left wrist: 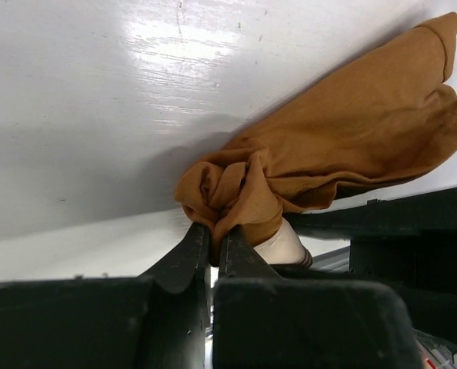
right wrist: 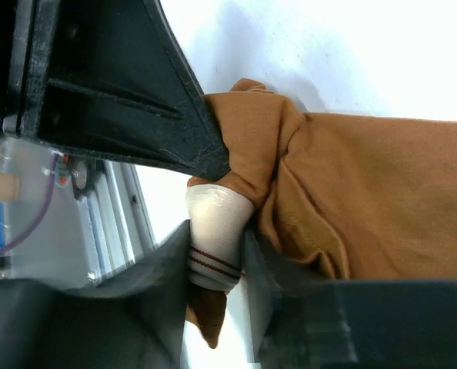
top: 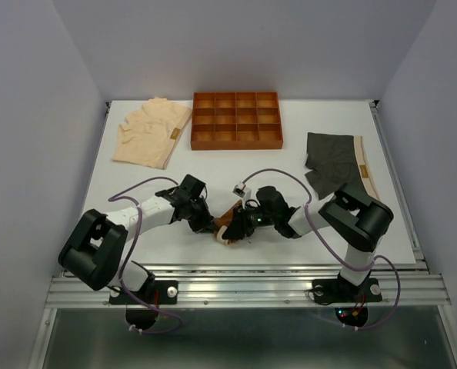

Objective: Roll the underwear

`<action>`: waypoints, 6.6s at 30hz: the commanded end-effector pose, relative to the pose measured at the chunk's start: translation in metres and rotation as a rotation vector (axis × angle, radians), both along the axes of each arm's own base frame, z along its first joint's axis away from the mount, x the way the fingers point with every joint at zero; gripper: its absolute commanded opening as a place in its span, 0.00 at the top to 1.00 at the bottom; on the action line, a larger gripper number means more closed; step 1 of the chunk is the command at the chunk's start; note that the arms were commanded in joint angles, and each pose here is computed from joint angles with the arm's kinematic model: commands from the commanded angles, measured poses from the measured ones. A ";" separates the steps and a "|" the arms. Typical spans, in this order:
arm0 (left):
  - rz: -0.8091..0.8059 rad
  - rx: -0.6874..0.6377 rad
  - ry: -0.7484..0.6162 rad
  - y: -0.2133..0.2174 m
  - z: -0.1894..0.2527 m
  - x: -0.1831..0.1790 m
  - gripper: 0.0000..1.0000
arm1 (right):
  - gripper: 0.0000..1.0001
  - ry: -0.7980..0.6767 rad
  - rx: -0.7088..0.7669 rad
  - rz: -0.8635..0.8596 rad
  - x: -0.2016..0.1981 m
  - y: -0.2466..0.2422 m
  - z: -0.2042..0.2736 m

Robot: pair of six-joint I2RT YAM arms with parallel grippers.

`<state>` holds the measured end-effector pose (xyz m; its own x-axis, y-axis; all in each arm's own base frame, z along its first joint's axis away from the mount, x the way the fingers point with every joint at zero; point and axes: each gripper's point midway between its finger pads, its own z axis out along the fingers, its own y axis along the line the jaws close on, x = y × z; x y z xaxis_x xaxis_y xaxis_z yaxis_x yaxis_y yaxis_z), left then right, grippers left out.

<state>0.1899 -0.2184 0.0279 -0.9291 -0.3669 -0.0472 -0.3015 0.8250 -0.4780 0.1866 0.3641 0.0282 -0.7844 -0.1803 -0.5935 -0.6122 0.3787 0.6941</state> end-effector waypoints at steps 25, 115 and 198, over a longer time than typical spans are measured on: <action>0.032 0.332 0.131 0.049 0.029 -0.026 1.00 | 0.29 -0.778 -0.302 0.087 -0.018 0.029 0.076; -0.108 -0.093 -0.063 0.003 0.028 0.005 0.34 | 0.87 0.199 -0.483 -0.199 0.000 -0.092 -0.110; 0.036 0.336 0.239 0.033 0.033 -0.041 1.00 | 0.26 -1.050 -0.497 0.059 -0.049 0.053 0.070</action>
<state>0.1519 -0.1825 0.0522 -0.9174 -0.3970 0.0267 -0.3974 0.9107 -0.1129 0.1264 0.4043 0.0808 0.0099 -0.6128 -0.7902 -0.8686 0.3862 -0.3103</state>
